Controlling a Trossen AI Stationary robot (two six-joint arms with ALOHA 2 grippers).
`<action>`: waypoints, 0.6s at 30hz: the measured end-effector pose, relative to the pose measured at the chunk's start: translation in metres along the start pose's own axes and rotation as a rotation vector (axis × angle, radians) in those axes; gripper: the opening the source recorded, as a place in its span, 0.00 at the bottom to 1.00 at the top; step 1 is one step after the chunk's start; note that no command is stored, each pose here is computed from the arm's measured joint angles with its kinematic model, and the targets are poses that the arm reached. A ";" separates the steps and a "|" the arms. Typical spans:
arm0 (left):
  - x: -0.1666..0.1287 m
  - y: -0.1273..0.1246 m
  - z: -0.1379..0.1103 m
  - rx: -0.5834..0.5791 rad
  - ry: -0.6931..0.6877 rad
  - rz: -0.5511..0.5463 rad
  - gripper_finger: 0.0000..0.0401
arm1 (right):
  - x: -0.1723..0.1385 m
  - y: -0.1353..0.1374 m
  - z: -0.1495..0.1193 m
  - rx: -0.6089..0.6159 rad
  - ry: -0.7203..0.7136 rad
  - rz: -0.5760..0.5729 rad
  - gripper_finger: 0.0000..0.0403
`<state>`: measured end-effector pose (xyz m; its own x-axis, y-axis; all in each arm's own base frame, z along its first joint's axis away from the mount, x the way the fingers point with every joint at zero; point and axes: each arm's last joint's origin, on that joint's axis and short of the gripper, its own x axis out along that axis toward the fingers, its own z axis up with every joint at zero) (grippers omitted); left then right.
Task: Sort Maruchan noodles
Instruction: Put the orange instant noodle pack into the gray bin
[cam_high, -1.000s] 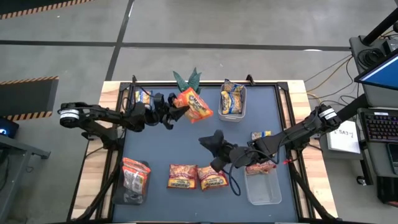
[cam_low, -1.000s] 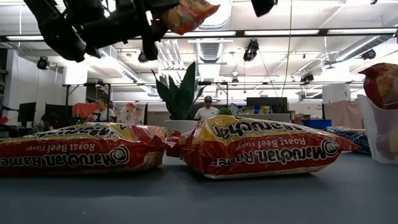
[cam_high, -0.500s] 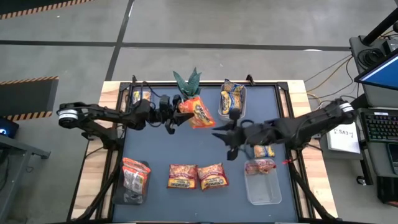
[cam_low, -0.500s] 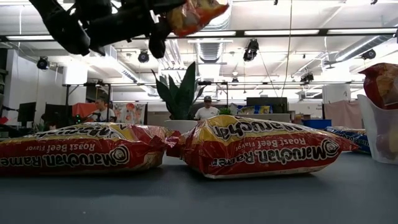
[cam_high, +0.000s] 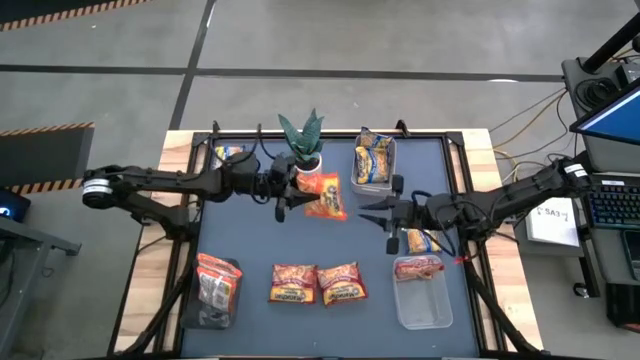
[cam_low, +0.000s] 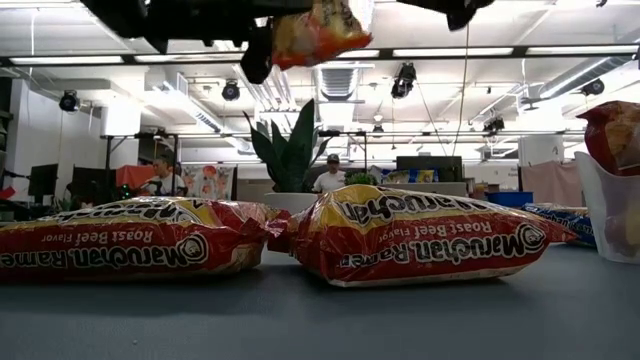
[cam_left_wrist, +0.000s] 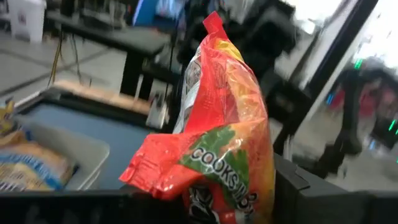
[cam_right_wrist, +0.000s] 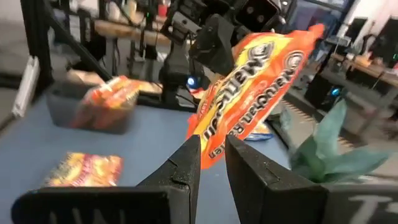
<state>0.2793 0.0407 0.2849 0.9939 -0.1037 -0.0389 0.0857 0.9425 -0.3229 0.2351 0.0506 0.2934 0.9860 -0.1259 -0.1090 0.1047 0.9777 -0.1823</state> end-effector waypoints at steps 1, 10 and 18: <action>-0.001 -0.002 0.001 0.015 0.040 0.006 0.31 | 0.000 0.001 -0.003 0.036 -0.013 0.003 0.16; -0.019 -0.042 0.010 0.091 0.278 -0.052 0.31 | 0.013 0.013 -0.007 0.173 -0.094 0.222 0.16; -0.040 -0.087 -0.003 0.072 0.299 -0.065 0.31 | 0.045 0.028 -0.021 0.282 -0.129 0.224 0.28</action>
<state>0.2320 -0.0386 0.3116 0.9226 -0.2429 -0.2998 0.1636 0.9500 -0.2660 0.2797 0.0689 0.2629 0.9948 0.1007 0.0114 -0.1014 0.9887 0.1103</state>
